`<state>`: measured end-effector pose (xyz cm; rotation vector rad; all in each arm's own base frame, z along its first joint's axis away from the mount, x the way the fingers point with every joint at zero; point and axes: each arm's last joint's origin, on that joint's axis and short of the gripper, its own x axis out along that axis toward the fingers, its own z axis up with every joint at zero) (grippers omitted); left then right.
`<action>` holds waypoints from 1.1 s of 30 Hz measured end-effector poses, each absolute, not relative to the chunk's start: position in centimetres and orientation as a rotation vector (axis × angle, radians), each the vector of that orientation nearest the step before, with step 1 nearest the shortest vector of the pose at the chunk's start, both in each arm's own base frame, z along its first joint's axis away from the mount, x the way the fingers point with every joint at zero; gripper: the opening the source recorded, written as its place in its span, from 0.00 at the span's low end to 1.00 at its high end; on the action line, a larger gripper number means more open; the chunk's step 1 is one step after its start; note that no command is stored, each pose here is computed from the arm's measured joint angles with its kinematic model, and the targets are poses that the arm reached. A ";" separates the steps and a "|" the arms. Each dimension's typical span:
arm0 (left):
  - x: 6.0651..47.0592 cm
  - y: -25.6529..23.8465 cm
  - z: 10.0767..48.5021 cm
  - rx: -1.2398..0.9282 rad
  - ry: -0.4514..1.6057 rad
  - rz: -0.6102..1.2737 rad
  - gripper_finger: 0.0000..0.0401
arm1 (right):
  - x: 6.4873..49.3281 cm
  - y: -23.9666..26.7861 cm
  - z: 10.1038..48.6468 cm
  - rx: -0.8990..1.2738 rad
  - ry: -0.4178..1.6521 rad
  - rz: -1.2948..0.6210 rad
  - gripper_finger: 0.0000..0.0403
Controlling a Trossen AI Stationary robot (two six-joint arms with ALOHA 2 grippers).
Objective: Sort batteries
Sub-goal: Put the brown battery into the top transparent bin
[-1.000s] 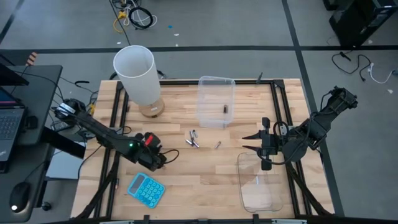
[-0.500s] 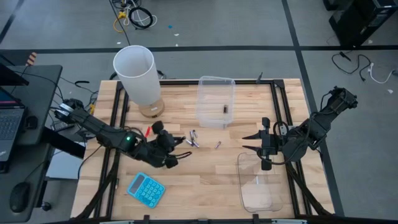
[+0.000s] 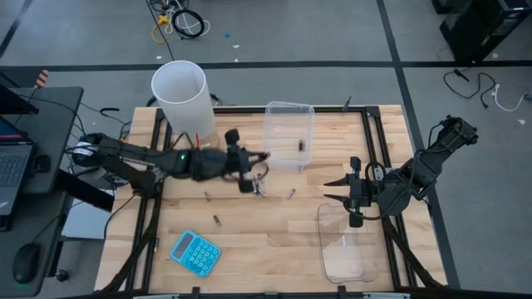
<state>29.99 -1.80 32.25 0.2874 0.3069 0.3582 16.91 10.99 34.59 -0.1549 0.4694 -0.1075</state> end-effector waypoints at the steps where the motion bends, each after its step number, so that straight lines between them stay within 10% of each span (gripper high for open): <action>1: 30.1 -1.0 32.4 0.274 0.293 0.349 0.06 | 16.9 11.0 34.6 -0.154 0.469 -0.108 0.29; 33: 37.5 5.7 22.0 0.178 0.410 0.439 0.10 | 16.9 11.0 34.6 -0.123 0.468 -0.114 0.29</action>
